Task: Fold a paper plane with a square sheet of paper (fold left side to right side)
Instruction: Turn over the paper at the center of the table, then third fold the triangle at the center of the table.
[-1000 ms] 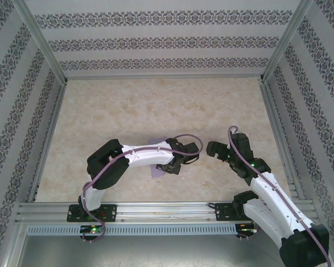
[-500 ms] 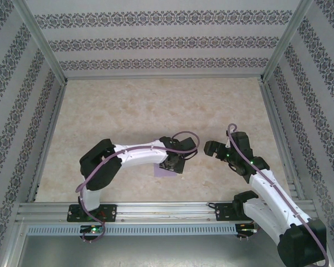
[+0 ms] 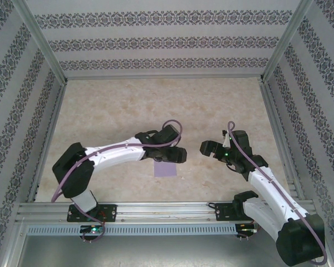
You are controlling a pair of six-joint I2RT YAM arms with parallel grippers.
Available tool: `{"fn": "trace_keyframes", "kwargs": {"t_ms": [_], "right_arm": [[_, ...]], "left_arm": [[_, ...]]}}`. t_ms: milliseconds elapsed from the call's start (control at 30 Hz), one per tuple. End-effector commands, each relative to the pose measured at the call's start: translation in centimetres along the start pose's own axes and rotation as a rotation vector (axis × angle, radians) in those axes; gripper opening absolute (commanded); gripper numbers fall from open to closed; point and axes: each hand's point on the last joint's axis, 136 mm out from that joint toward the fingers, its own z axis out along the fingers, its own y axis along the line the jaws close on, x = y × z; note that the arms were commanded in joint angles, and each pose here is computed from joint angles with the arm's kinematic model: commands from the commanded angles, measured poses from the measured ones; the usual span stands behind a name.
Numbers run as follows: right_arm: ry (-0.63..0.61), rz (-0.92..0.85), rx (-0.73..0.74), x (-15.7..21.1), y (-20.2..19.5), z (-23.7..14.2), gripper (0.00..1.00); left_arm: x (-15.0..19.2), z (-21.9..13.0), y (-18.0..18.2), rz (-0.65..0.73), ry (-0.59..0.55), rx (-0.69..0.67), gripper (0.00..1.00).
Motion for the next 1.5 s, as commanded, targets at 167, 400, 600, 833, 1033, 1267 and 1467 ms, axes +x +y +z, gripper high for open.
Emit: {"fn": "trace_keyframes", "kwargs": {"t_ms": [167, 400, 600, 833, 1033, 1267, 1467], "right_arm": [[0.041, 0.037, -0.186, -1.1, 4.5, 0.2, 0.98], [0.092, 0.007, -0.208, -0.3, 6.7, 1.8, 0.97], [0.166, -0.023, -0.244, 1.2, 9.2, 3.9, 0.9], [0.298, -0.038, -0.268, 3.6, 11.4, 6.8, 0.73], [0.378, -0.045, -0.272, 5.2, 12.9, 9.2, 0.55], [0.424, -0.057, -0.267, 6.2, 13.7, 11.6, 0.22], [0.43, -0.048, -0.212, 6.7, 12.4, 12.8, 0.0]], "left_arm": [[-5.3, -6.2, 1.3, 0.024, -0.274, 0.175, 0.73], [-6.4, -10.4, 5.1, -0.01, -0.457, 0.189, 0.77], [-5.8, -12.0, 8.4, -0.082, -0.563, 0.181, 0.8], [-4.5, -12.0, 10.8, -0.149, -0.614, 0.162, 0.81], [-3.8, -11.7, 11.4, -0.161, -0.598, 0.144, 0.8], [-3.3, -11.4, 12.0, -0.183, -0.572, 0.119, 0.75], [-3.0, -10.9, 12.4, -0.202, -0.551, 0.108, 0.71]]}}
